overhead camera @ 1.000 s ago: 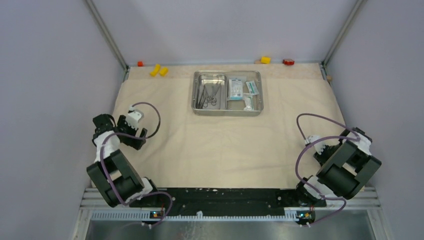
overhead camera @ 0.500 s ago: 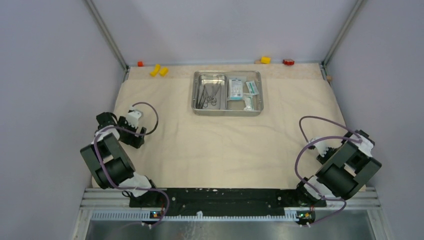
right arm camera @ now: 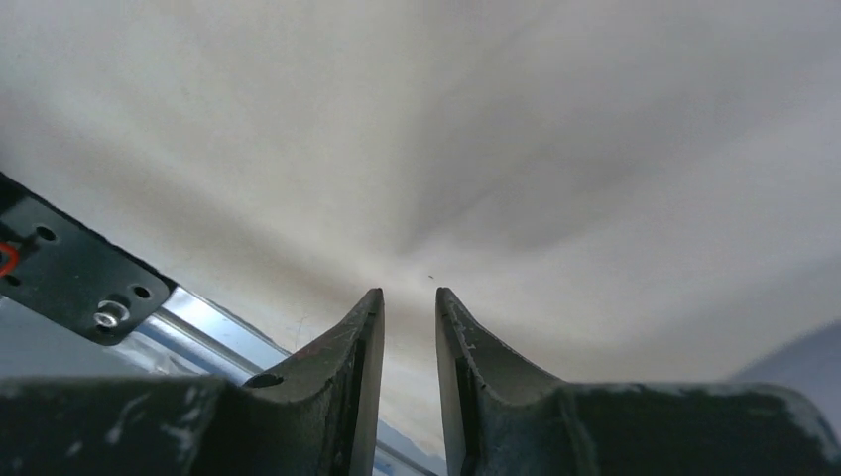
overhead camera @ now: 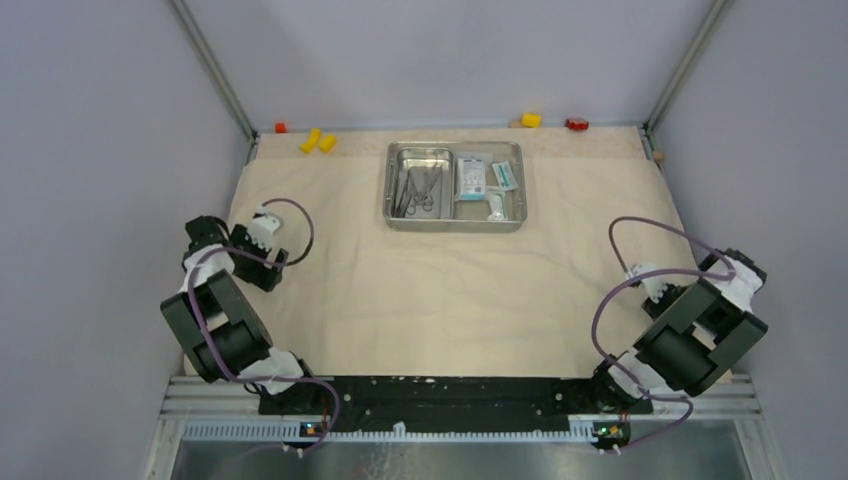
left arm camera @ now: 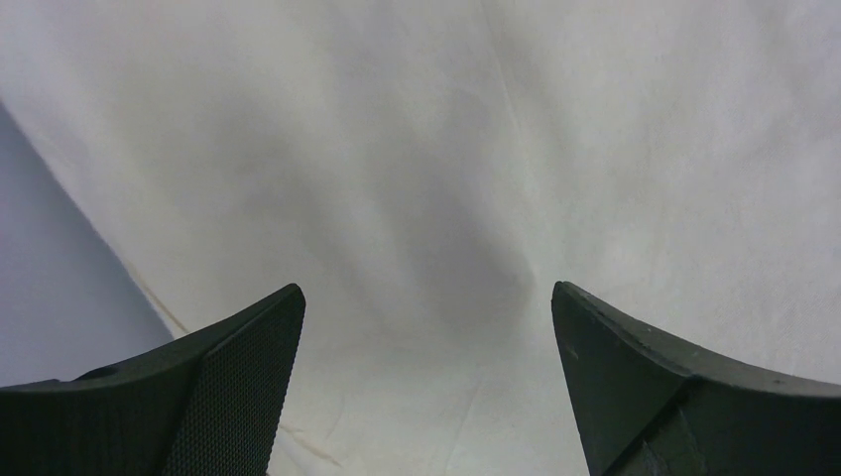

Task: Open and lay out the surgical kit
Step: Smooth out the surgical kit at the center of the board, then move the container from the surgical kit.

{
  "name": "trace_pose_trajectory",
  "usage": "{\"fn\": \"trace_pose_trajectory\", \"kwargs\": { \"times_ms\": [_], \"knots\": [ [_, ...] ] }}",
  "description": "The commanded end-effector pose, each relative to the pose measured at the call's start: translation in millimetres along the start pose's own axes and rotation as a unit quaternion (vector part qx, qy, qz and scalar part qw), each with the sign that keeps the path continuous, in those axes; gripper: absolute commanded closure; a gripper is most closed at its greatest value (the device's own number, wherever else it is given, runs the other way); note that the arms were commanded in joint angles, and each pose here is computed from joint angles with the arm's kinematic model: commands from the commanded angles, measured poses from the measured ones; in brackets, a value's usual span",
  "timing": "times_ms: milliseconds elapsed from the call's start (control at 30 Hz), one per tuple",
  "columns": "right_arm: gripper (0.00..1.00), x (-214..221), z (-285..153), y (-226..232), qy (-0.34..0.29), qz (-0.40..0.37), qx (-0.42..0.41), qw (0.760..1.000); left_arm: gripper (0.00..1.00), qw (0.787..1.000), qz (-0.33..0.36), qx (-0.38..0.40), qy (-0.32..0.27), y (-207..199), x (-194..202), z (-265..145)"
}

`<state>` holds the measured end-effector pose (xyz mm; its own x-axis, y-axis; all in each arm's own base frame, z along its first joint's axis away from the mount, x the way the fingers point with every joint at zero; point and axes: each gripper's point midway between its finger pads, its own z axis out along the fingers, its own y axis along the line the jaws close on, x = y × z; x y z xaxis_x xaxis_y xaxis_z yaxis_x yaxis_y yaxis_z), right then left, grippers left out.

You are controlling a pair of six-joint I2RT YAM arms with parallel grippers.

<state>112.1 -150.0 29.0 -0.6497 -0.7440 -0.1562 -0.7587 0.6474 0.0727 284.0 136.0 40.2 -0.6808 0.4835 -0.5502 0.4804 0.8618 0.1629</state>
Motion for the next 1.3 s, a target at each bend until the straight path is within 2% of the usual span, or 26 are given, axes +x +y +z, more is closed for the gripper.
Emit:
{"fn": "trace_pose_trajectory", "kwargs": {
  "times_ms": [0,200,367,533,833,1067,1267],
  "knots": [
    [0.73,-56,-37,-34,-0.123,0.015,0.028,0.992,0.01,0.995,-0.022,0.002,-0.097,21,-65,-14],
    [0.72,-141,-48,-91,-0.205,0.05,0.085,0.974,0.01,0.985,-0.084,0.02,-0.149,45,-140,16],
    [0.73,-201,-53,-150,-0.258,0.124,0.143,0.947,0.01,0.98,-0.125,0.025,-0.151,62,-184,61],
    [0.74,-234,-58,-204,-0.299,0.191,0.163,0.921,0.01,0.98,-0.148,0.004,-0.133,81,-205,107],
    [0.75,-256,-34,-273,-0.303,0.25,0.191,0.9,0.01,0.98,-0.166,-0.058,-0.094,111,-189,142],
    [0.78,-236,0,-288,-0.252,0.251,0.205,0.912,0.01,0.982,-0.162,-0.084,-0.047,113,-162,149],
    [0.8,-215,-2,-296,-0.212,0.243,0.239,0.916,0.01,0.982,-0.151,-0.114,-0.031,121,-154,141]
  ]
}}
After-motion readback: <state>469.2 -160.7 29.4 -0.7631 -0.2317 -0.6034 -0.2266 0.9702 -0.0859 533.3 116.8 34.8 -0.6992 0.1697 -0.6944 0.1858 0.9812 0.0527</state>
